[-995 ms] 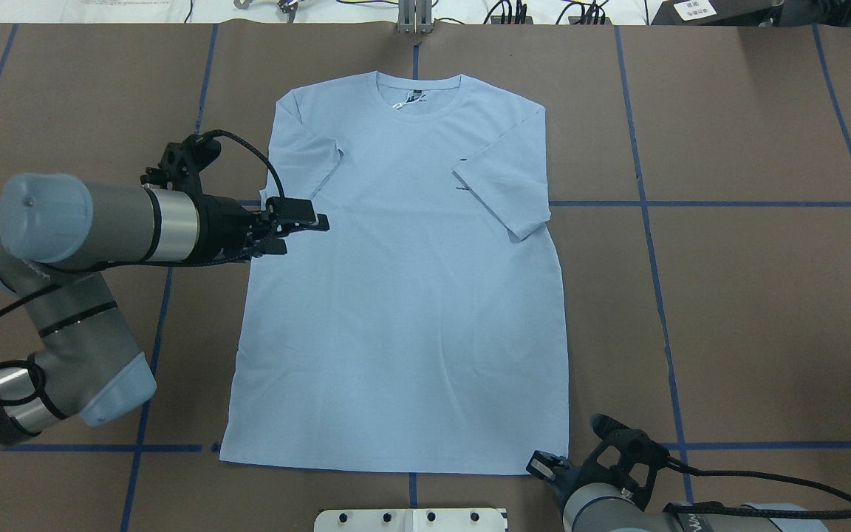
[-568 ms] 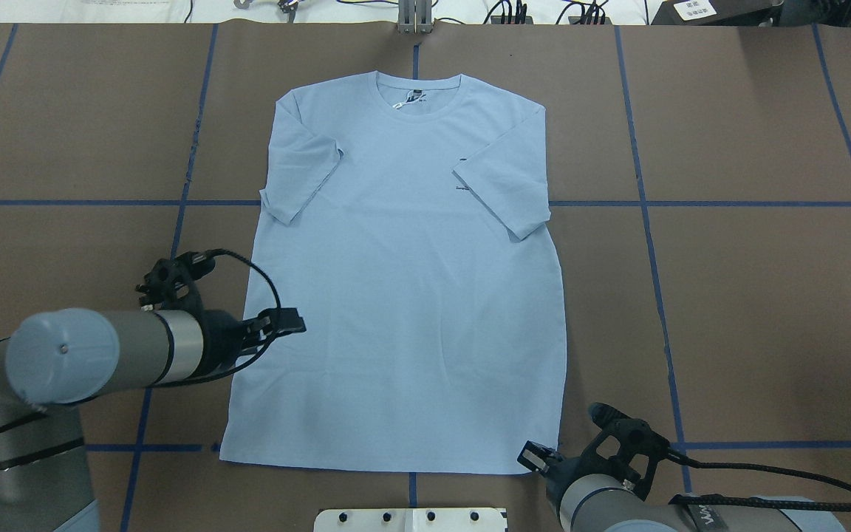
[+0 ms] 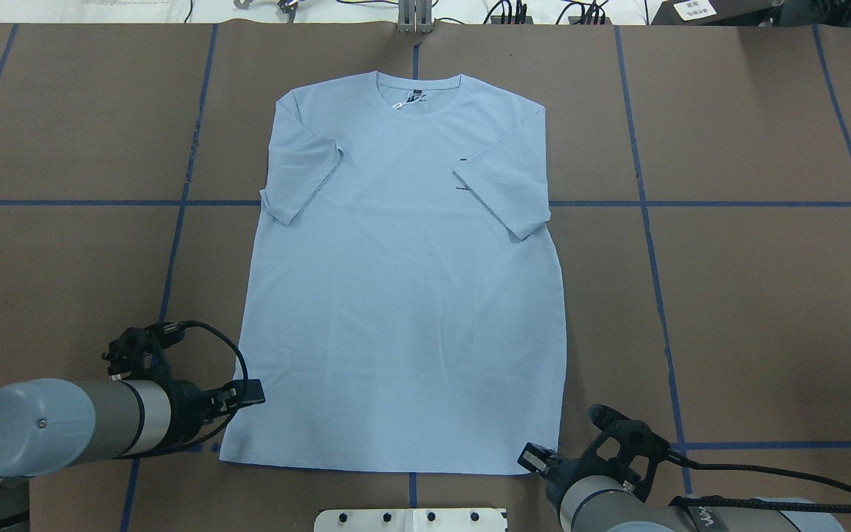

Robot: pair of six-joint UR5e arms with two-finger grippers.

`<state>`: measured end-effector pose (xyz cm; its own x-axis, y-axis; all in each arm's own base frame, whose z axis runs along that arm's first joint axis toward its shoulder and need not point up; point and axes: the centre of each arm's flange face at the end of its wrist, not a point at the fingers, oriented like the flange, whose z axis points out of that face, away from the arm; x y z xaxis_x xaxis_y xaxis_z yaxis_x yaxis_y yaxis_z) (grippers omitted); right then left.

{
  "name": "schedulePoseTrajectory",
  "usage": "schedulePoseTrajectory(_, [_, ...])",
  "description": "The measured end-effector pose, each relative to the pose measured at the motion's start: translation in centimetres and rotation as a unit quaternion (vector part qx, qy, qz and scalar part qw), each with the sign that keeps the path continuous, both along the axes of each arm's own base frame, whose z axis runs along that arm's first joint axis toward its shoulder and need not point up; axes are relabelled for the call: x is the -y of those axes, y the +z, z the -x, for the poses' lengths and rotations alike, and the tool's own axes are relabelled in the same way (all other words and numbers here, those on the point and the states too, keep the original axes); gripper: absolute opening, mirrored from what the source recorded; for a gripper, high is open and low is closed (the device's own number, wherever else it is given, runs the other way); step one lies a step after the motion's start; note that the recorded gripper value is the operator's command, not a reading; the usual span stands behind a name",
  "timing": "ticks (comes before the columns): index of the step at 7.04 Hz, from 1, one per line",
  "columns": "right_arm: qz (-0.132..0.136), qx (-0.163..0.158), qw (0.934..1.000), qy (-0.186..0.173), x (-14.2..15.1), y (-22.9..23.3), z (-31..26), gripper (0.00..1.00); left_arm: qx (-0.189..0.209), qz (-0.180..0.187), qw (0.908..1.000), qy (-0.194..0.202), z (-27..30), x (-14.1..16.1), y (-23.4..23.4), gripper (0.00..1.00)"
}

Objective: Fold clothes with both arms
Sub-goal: 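Grasp both hem corners nearest the robot with the left and right grippers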

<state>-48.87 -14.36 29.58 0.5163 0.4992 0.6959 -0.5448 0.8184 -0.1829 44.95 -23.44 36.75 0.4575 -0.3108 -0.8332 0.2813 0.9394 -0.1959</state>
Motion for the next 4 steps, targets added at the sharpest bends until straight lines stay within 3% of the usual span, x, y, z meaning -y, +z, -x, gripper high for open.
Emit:
schedulePoseTrajectory(2, [0.0,-0.001,1.0,0.0,0.0,0.1,0.1,0.0,0.025,0.033,0.9991,0.011,-1.4,-2.6,0.9,0.7])
schedulePoseTrajectory(3, [0.0,-0.002,1.0,0.0,0.0,0.2,0.1,0.0,0.03,0.041,0.9986,0.012,-1.8,-3.2,1.1,0.52])
schedulePoseTrajectory(4, [0.0,-0.002,1.0,0.0,0.0,0.2,0.1,0.0,0.032,0.049,0.9982,0.013,-2.0,-3.7,1.2,0.15])
